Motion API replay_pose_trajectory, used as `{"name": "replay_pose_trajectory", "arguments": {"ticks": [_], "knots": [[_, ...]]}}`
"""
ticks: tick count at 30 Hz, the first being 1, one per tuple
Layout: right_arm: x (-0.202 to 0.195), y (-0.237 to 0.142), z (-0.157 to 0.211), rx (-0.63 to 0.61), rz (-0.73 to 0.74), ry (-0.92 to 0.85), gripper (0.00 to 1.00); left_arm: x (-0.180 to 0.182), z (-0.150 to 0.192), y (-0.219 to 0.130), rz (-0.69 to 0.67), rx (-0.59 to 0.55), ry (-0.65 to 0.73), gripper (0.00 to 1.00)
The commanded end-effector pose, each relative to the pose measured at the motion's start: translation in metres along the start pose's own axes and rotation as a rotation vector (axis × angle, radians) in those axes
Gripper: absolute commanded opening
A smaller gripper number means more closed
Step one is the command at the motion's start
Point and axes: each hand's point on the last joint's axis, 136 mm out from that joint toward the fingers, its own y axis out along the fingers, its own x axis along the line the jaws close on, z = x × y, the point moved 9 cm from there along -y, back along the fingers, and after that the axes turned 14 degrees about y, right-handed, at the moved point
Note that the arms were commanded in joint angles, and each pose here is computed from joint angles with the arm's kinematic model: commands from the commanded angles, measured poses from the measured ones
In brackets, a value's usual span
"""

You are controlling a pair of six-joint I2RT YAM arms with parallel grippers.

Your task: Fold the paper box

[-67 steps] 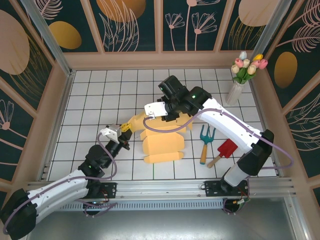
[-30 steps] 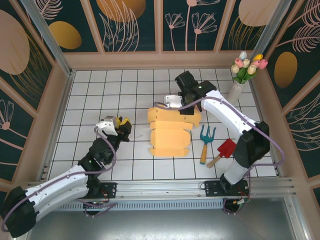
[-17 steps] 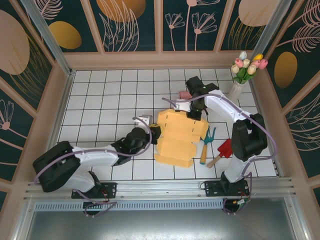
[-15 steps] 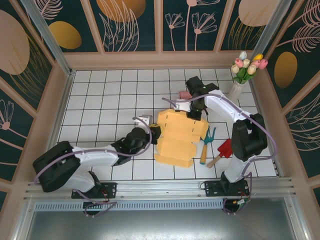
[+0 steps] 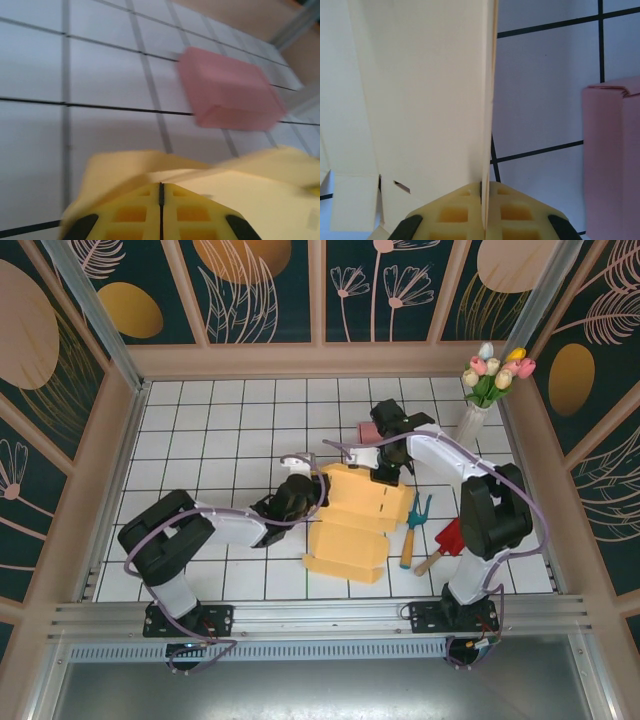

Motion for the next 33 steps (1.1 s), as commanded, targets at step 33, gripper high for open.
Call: {"name": "replay_pose_trajectory", "arguments": {"ticks": [33], "knots": [[0.021,-0.009,-0.016,-0.118,0.089,-0.104,0.00,-0.048,-0.022,0.027,0.190,0.036,0.042,0.08]]}}
